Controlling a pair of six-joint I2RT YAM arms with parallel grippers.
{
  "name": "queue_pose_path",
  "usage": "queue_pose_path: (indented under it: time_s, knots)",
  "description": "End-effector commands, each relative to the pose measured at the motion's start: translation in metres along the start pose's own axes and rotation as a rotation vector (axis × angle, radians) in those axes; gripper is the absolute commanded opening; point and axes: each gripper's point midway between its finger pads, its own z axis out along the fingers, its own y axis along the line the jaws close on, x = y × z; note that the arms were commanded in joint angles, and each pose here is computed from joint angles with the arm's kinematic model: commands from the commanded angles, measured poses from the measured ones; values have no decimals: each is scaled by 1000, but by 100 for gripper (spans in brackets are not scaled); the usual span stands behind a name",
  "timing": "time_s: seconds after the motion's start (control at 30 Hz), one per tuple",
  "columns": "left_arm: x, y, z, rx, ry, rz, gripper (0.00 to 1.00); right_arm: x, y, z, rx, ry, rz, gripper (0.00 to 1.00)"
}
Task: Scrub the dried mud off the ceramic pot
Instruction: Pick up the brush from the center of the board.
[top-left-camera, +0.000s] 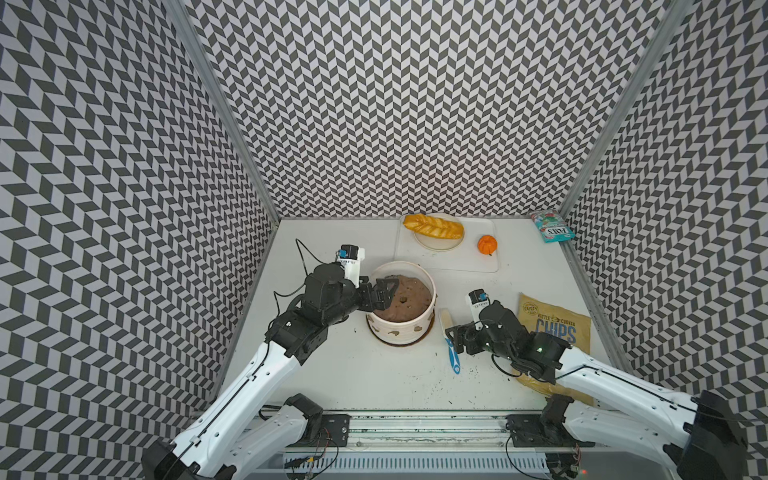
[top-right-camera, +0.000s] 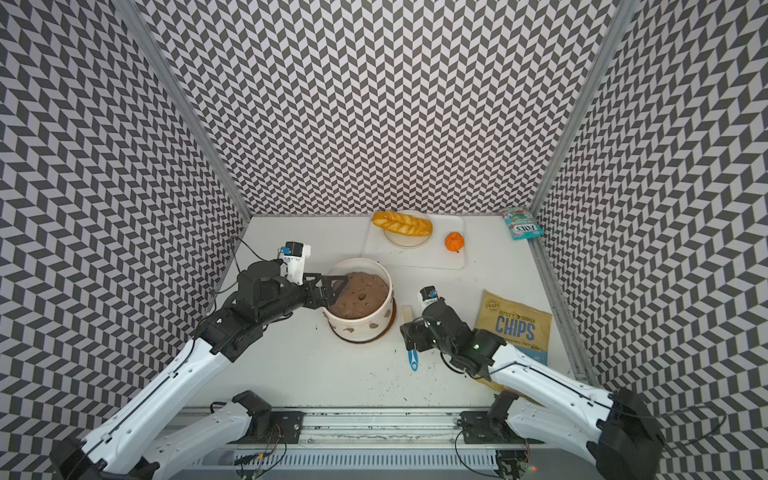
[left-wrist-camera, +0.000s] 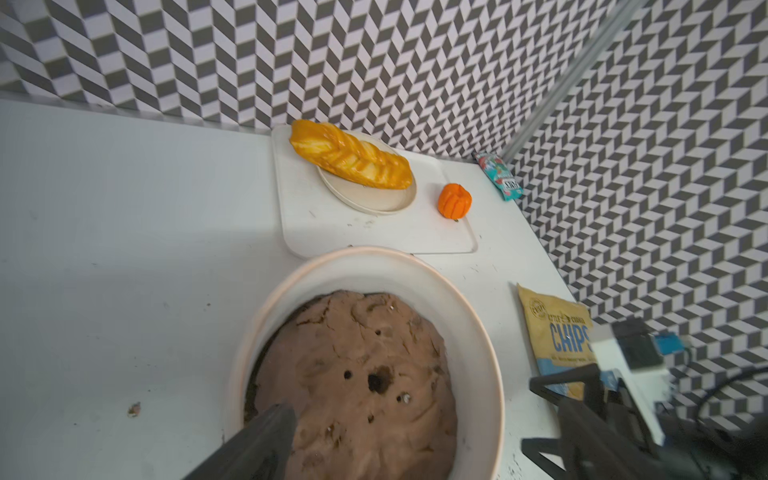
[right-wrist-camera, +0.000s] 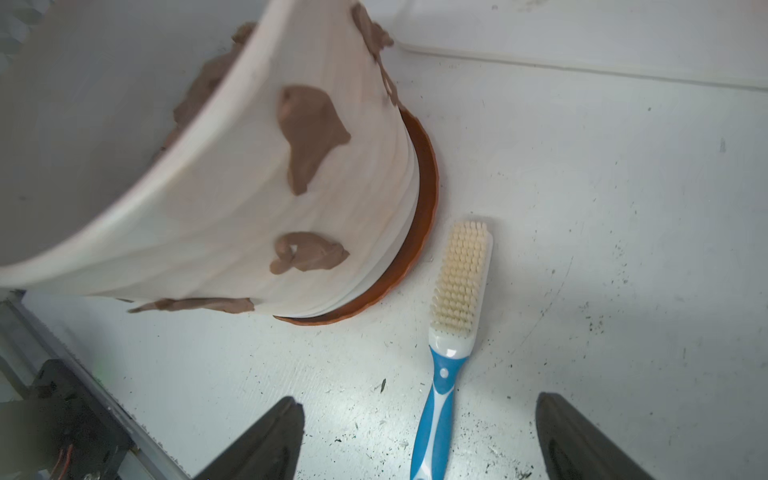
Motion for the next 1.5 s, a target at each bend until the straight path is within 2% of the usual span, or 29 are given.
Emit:
queue_pose_path:
  time_s: [0.0,0.13,0.33,0.6,0.83,1.23,1.37,1.47]
  knots:
    - [16,-22,-13,108,64,-16,100,6,-3,10,39,-13,59,84]
    - [37,-32,-17,163,117,-37,100,25,-1,23,53,48,63,71]
    - [59,-32,-26,179,178,-47,100,50,0,33,84,127,47,64]
    - [82,-29,-26,171,264,-29,100,66,-5,47,120,180,29,55]
    - [89,-23,-26,138,287,-1,100,76,-12,58,167,230,-12,52]
    - [87,-17,-22,105,277,25,100,70,-14,75,231,223,-31,45]
    - [88,-17,-20,107,284,23,100,74,-19,78,249,240,-38,38]
    - [86,-18,-19,112,281,23,100,74,-22,75,264,232,-31,24]
